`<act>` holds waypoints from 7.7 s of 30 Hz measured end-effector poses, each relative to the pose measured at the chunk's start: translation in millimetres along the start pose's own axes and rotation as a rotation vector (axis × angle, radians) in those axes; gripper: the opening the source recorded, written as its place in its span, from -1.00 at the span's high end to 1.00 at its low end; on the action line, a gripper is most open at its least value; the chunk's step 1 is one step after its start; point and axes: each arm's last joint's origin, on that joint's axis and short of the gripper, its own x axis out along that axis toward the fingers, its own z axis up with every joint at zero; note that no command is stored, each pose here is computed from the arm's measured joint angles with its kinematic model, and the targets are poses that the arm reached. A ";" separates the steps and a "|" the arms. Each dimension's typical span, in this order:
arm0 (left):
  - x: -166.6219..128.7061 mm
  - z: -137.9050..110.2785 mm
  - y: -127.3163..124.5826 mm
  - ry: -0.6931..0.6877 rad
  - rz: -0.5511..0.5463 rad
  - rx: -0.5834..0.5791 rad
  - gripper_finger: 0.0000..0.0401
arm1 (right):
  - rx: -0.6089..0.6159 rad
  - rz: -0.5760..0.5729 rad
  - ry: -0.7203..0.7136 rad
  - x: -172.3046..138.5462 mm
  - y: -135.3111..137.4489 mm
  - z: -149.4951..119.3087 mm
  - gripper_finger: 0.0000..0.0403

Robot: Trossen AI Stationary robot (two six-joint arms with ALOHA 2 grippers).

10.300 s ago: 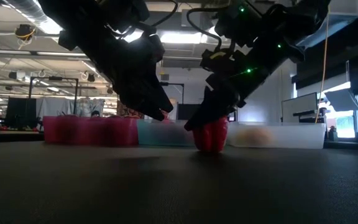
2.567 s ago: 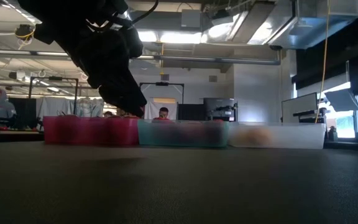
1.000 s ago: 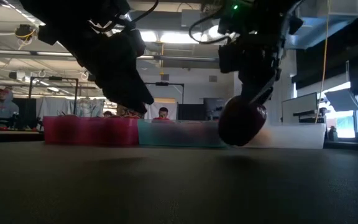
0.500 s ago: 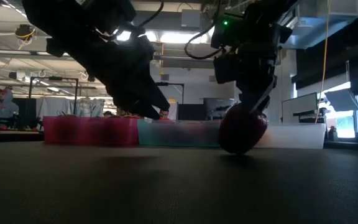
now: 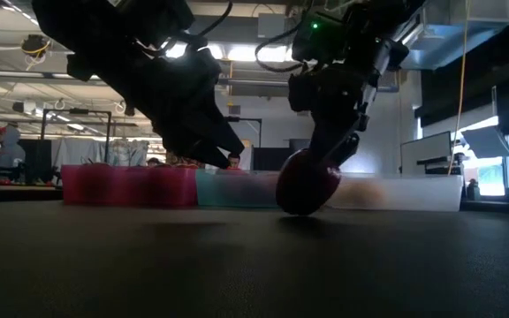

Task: Sort produce into baskets
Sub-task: Put the apple into the pink bin

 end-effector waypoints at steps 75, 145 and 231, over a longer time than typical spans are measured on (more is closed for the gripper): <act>47.7 49.9 -51.9 -0.068 -0.167 -0.185 -0.90 | -0.248 0.027 -0.085 -63.3 79.1 -48.6 -0.46; 31.7 38.6 -78.4 -0.150 -0.155 0.068 -0.51 | -0.360 -0.180 -0.116 -42.4 60.4 -109.8 -0.46; -16.0 33.8 -58.9 -0.161 -0.219 0.026 -0.91 | -0.543 -0.044 -0.542 -49.7 81.8 -69.2 0.25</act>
